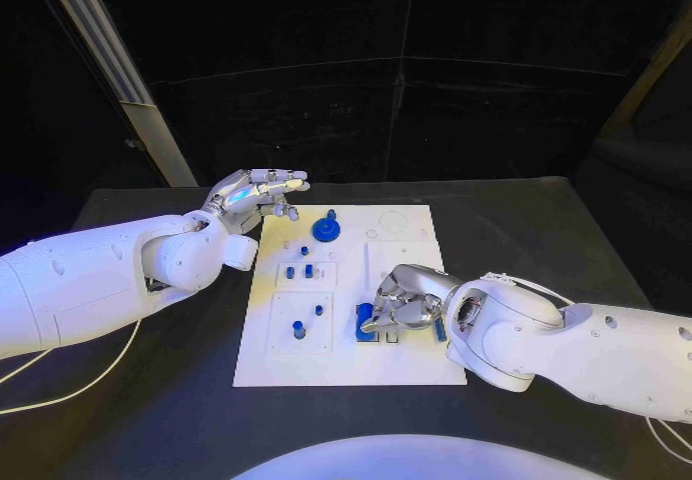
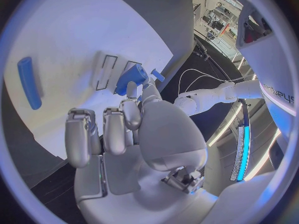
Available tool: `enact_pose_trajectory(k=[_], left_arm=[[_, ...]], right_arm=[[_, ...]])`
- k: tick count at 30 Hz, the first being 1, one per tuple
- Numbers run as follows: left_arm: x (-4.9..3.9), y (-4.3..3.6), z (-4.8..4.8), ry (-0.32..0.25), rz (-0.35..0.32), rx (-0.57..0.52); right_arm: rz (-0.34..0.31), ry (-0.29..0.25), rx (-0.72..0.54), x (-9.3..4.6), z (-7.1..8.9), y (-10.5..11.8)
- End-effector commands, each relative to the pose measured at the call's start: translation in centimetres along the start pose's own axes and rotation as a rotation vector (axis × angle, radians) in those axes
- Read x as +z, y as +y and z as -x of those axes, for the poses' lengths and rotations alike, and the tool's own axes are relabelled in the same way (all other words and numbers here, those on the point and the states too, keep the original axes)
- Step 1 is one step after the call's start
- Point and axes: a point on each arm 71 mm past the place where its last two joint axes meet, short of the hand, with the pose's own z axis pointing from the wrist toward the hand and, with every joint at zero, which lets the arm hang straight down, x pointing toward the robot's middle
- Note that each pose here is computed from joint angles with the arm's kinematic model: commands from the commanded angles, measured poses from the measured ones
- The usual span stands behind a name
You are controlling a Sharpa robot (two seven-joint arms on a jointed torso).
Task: Assemble the parts on the task board
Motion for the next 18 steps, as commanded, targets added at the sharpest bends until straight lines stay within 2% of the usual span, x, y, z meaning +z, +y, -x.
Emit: enact_pose_trajectory(k=[1, 7, 18], left_arm=[[0.02, -0.06, -0.13, 0.015, 0.002, -0.003], [0.0, -0.06, -0.09, 0.015, 0.004, -0.003], [-0.04, -0.04, -0.12, 0.028, 0.005, 0.013]], right_arm=[[-0.03, 0.046, -0.042, 0.0, -0.38, -0.48], [-0.027, 0.069, -0.047, -0.16, -0.49, -0.55], [-0.048, 0.066, -0.048, -0.65, -0.19, -1.36]])
